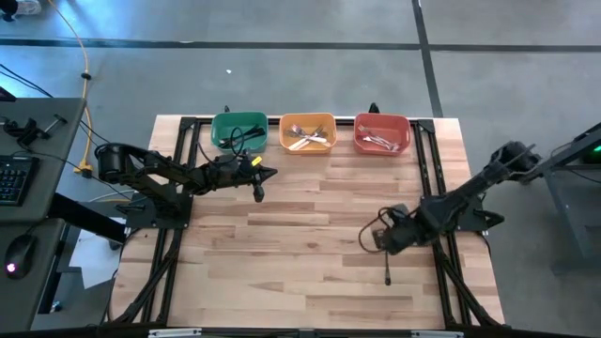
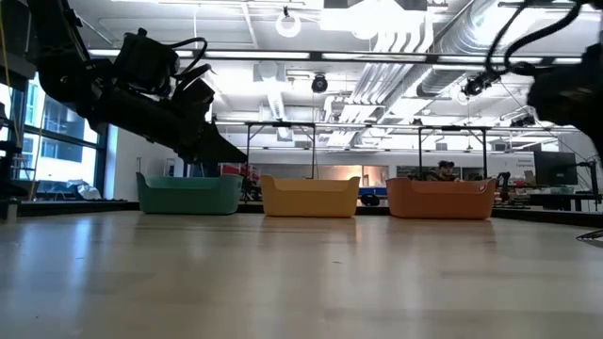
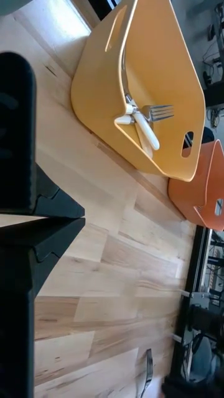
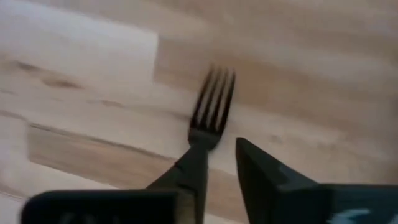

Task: Sort silverware by color (type)
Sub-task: Put the black fork into the green bin

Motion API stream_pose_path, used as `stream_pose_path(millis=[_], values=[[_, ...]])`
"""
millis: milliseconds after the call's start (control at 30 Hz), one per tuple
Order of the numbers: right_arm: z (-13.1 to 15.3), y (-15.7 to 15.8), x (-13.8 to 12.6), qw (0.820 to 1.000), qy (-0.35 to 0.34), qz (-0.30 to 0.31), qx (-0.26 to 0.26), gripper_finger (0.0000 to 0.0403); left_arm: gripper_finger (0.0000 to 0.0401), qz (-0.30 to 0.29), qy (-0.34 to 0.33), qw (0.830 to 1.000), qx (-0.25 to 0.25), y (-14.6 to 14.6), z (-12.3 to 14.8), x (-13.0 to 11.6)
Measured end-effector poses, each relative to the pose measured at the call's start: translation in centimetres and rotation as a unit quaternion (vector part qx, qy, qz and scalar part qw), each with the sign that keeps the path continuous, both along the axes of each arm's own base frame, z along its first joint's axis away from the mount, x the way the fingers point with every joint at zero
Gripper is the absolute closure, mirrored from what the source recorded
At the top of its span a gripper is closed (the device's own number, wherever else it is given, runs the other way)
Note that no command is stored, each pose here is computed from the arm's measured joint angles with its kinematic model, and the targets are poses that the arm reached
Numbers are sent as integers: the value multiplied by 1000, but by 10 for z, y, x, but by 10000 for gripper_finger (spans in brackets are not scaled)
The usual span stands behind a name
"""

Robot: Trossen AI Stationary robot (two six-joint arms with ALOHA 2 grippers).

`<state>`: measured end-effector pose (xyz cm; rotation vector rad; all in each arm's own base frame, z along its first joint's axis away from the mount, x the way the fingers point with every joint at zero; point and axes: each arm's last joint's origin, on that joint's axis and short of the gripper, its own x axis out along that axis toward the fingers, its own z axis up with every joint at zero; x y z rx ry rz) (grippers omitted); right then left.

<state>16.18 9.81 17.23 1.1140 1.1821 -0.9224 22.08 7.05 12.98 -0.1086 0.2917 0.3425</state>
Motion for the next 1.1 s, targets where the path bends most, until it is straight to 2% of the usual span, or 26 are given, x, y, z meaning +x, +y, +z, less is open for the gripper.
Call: stream_pose_path(millis=[233, 367, 467, 600, 667, 733, 833, 933, 1100], values=[[-17, 15, 13, 1000, 3, -8, 17, 255, 401, 0, -1, 1000, -2, 0, 0, 0], [-30, 19, 17, 999, 29, -18, 19, 244, 401, 2, -2, 1000, -5, 0, 0, 0], [-37, 21, 19, 999, 49, -9, 18, 260, 401, 4, -4, 1000, -12, 0, 0, 0], [-39, 19, 21, 999, 45, 4, 5, 315, 401, 13, -16, 999, -37, 1, 1, 0], [-37, 17, 22, 999, 28, 21, -6, 354, 401, 9, -25, 998, -48, 3, 1, 0], [-34, 15, 29, 997, -30, 57, -45, 388, 401, -4, -28, 998, -60, 4, 1, -1], [-26, 8, 41, 985, -102, 101, -100, 391, 401, -23, -33, 996, -82, 8, 1, -2], [-22, 0, 59, 967, -165, 154, -121, 392, 401, -45, -41, 993, -104, 11, 2, -4], [-7, -31, 93, 915, -262, 223, -212, 399, 400, -76, -68, 987, -122, 10, 7, -2]])
